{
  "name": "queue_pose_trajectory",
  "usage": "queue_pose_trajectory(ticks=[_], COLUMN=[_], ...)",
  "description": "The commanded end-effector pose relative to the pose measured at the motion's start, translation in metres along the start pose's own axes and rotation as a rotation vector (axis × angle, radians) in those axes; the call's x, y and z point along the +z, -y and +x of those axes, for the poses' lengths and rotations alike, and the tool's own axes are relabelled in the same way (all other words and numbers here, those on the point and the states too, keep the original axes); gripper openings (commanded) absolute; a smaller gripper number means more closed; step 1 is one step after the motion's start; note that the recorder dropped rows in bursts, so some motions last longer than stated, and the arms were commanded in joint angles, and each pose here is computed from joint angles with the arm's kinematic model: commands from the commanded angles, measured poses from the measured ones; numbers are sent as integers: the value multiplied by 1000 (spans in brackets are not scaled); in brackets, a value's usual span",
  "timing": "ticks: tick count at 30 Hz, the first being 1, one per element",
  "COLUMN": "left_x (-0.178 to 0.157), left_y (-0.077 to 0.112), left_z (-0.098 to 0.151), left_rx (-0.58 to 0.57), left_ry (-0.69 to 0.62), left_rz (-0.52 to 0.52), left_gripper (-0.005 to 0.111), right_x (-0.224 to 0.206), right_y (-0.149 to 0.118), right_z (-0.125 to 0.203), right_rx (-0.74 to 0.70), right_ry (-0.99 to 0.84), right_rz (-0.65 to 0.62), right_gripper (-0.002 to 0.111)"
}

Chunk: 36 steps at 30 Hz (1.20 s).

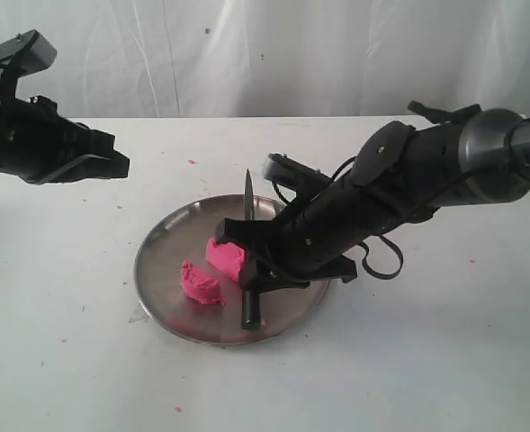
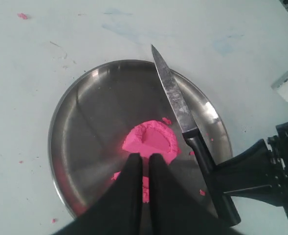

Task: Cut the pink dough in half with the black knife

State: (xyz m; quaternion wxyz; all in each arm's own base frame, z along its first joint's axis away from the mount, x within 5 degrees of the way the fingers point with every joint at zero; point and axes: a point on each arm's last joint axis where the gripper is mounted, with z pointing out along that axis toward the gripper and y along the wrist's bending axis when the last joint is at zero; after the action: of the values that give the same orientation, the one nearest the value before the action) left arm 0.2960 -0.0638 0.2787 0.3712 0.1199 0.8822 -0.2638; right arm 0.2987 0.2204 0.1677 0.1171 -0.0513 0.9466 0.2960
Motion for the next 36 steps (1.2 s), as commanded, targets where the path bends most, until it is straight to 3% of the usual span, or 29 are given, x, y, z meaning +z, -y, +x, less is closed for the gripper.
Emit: queue_pose_trajectory(ticks=[1, 29, 31, 36], left_x=[-2, -2, -2, -2], left_y=[2, 2, 2, 3], left_z=[4, 5, 5, 6], left_rx=[-27, -26, -26, -26], left_ry=[-2, -8, -8, -18], left_rz=[14, 17, 17, 32], left_gripper=[12, 12, 12, 12], right_x=[8, 25, 24, 9], right_y=[10, 33, 32, 23], right_z=[-4, -1, -1, -9], right_rx=[20, 66, 65, 34], right_ry=[27, -19, -14, 62], right_rz=[20, 134, 134, 119], right_gripper=[0, 1, 6, 39])
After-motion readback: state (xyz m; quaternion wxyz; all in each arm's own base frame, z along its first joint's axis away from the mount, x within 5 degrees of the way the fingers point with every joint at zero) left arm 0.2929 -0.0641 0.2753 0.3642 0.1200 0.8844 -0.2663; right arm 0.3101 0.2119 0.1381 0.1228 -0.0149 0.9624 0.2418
